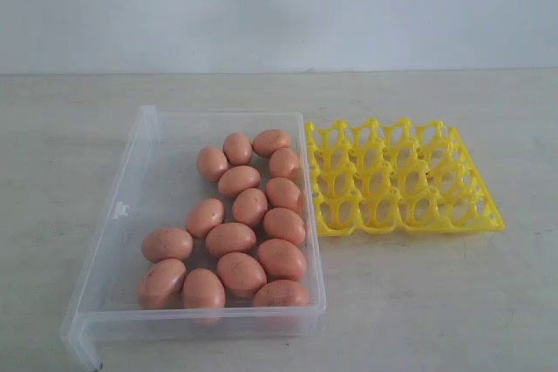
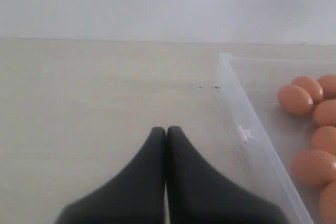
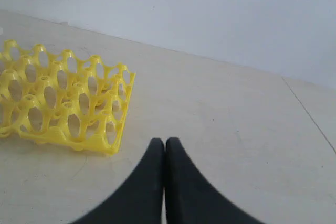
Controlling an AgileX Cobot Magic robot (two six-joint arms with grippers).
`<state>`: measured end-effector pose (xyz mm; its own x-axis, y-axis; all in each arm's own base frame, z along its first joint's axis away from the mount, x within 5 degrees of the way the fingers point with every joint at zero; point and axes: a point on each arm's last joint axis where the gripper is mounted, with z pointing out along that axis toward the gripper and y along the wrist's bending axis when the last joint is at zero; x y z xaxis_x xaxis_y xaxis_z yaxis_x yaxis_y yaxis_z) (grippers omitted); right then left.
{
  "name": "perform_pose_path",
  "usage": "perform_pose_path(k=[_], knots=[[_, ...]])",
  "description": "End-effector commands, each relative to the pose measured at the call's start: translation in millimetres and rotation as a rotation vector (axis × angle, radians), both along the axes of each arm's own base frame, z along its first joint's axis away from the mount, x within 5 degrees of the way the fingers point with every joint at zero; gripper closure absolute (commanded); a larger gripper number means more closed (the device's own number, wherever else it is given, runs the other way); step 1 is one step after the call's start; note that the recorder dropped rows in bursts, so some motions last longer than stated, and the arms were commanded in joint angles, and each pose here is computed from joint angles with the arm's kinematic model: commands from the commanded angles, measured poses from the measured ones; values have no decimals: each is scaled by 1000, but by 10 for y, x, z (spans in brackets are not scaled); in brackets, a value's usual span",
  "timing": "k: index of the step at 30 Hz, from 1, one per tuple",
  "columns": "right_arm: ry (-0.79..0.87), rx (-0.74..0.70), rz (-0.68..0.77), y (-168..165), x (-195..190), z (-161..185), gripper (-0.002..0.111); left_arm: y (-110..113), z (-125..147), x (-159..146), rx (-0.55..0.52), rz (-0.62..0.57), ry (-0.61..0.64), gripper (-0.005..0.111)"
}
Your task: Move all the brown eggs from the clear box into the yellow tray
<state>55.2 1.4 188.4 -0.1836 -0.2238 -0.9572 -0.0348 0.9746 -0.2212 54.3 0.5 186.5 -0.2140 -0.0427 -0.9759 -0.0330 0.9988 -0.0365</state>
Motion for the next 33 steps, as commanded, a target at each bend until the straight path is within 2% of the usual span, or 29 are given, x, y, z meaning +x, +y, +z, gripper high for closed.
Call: perform_pose_path(k=[1,7,30,33], knots=[[-7,1,1,1,-2,5,108,-1,-7,1,-4,-1,-1,111],[-11,-40,7,-1,-1,9,108,-1,-7,1,-4,-1,-1,111],[-28,-27,1,-4,1,24,108,-1,-7,1,-4,-1,-1,111],[-32,39,5,10,2,27,108,-1,-7,1,-4,-1,-1,111]])
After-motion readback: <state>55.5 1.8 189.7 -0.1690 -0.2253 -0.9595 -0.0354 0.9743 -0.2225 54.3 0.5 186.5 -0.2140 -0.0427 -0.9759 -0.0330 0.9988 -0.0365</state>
